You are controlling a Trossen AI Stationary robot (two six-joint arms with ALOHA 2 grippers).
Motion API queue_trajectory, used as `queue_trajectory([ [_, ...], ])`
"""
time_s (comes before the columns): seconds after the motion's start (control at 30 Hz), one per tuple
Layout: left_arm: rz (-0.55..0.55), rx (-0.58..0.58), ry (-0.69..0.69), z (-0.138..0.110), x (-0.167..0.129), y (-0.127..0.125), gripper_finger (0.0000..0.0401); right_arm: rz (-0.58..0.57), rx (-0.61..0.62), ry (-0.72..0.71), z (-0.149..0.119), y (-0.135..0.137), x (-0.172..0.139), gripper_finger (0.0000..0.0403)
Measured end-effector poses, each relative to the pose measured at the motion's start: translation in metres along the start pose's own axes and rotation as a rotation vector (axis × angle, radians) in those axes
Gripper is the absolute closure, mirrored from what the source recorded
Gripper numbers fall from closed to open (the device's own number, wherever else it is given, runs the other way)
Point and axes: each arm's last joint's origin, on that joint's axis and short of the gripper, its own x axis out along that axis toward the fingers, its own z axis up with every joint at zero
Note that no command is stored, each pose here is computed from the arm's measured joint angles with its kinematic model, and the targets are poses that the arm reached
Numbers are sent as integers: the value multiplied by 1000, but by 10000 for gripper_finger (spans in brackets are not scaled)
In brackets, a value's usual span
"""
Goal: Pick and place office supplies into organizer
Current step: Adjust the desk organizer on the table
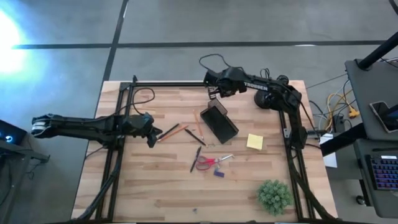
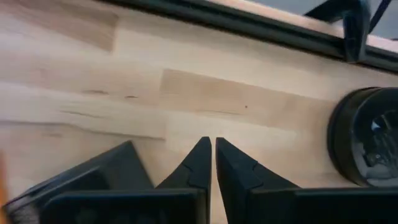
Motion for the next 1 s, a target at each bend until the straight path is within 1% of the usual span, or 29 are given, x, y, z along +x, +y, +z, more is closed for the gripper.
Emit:
queue_trajectory([
  [0.17,-2,-1,-3,0,-1,0,401,208,-72,79,0,11,17,392],
  [0.23,-4,-1,-4,0,-1,0,401,265,-92,114,-4,18,19,392],
  [0.3,-9,-1,1,0,-1,0,401,312,-160,169,-13,26,19,392],
  [0.37,-18,-1,4,0,-1,0,401,335,-236,186,-24,35,13,392],
  [0.43,-22,-1,7,0,-1,0,401,297,-276,145,-35,42,4,392],
  [0.5,-21,2,8,-1,-1,0,401,312,-328,81,-40,47,-13,392],
  [0.53,-20,4,9,-1,-1,0,401,283,-327,35,-42,48,-21,392],
  [0.57,-19,9,11,-1,0,0,401,204,-274,-19,-45,45,-31,392],
  [0.6,-18,17,12,-1,0,0,401,85,-190,-67,-50,39,-41,391],
  [0.63,-17,27,15,-1,0,0,401,-31,-99,-95,-55,31,-49,390],
  [0.67,-17,30,17,-1,0,0,401,-93,-43,-88,-58,24,-56,390],
  [0.7,-19,30,18,-1,0,0,401,-88,-28,-37,-61,22,-62,390],
  [0.73,-18,31,20,-2,0,0,401,-52,-42,52,-64,22,-65,390],
  [0.8,-20,35,18,-1,0,0,401,11,-93,228,-79,26,-66,390],
  [0.87,-18,59,21,-2,1,0,401,67,-103,345,-95,34,-64,390],
  [1.0,-26,80,24,-2,0,0,401,30,-88,465,-136,43,-63,390],
])
